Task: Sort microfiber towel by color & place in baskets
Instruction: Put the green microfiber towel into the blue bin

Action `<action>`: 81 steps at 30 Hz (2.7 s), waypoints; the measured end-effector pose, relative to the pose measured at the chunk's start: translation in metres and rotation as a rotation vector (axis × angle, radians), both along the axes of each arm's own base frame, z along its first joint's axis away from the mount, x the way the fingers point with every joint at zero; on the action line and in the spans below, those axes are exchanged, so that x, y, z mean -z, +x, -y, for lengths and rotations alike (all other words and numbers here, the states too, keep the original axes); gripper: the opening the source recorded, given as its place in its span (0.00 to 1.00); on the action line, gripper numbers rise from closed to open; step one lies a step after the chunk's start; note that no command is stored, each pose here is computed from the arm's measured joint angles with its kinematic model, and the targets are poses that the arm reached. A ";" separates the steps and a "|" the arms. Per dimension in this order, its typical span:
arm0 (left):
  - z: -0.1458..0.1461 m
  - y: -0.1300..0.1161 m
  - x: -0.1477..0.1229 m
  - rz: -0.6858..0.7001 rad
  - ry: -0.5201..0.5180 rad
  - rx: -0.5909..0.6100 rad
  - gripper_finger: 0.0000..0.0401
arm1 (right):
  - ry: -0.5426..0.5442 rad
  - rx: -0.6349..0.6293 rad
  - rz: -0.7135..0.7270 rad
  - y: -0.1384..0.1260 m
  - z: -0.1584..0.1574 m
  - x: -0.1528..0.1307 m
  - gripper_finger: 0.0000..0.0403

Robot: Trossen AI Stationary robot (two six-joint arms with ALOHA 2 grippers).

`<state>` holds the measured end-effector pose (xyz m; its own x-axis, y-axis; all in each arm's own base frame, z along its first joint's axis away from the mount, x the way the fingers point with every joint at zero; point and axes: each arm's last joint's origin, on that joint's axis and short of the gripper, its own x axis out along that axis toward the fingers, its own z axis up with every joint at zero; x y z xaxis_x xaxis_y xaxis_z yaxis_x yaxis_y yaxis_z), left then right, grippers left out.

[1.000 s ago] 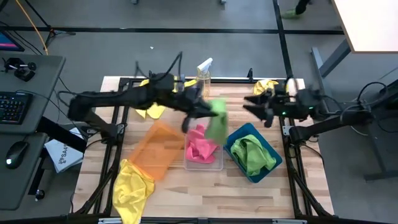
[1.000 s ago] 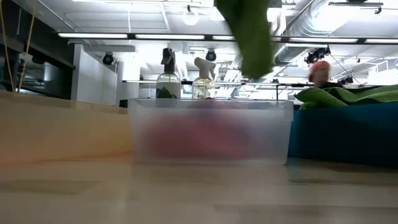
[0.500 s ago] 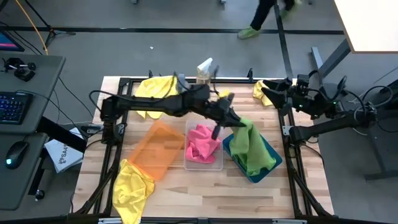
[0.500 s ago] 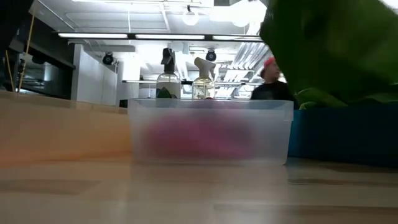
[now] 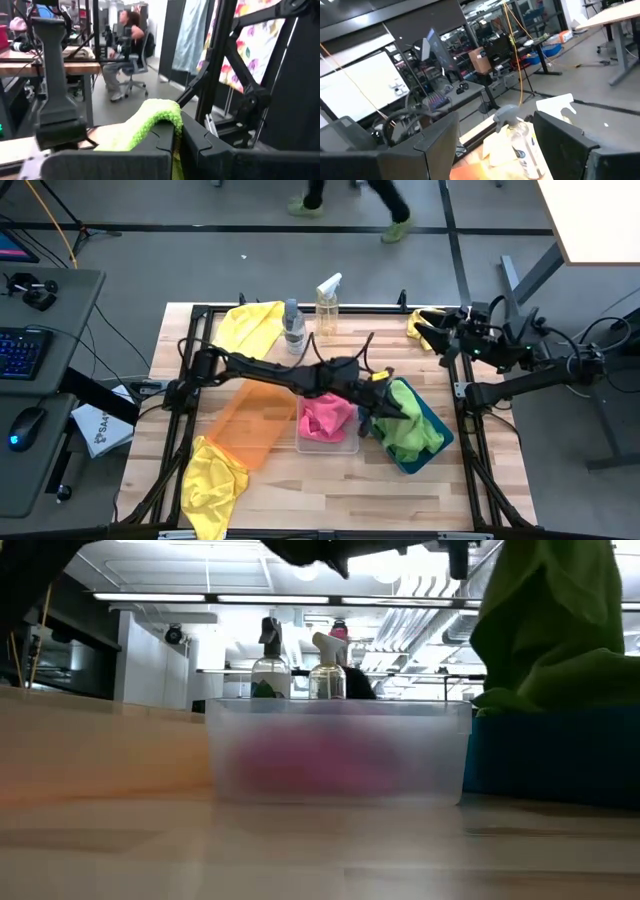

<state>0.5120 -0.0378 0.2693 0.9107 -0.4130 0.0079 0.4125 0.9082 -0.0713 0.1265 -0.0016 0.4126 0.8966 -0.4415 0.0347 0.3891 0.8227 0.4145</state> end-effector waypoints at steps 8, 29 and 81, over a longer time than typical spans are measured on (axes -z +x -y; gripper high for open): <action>0.007 0.012 0.040 -0.098 -0.067 -0.091 0.05 | 0.052 0.006 -0.089 0.008 -0.001 0.012 0.63; -0.040 -0.007 -0.005 -0.328 -0.135 -0.120 0.53 | 0.052 0.020 -0.162 0.018 -0.002 0.020 0.63; -0.082 -0.090 -0.052 -0.713 0.153 -0.147 0.54 | 0.384 -0.177 -1.034 0.064 -0.034 0.120 0.63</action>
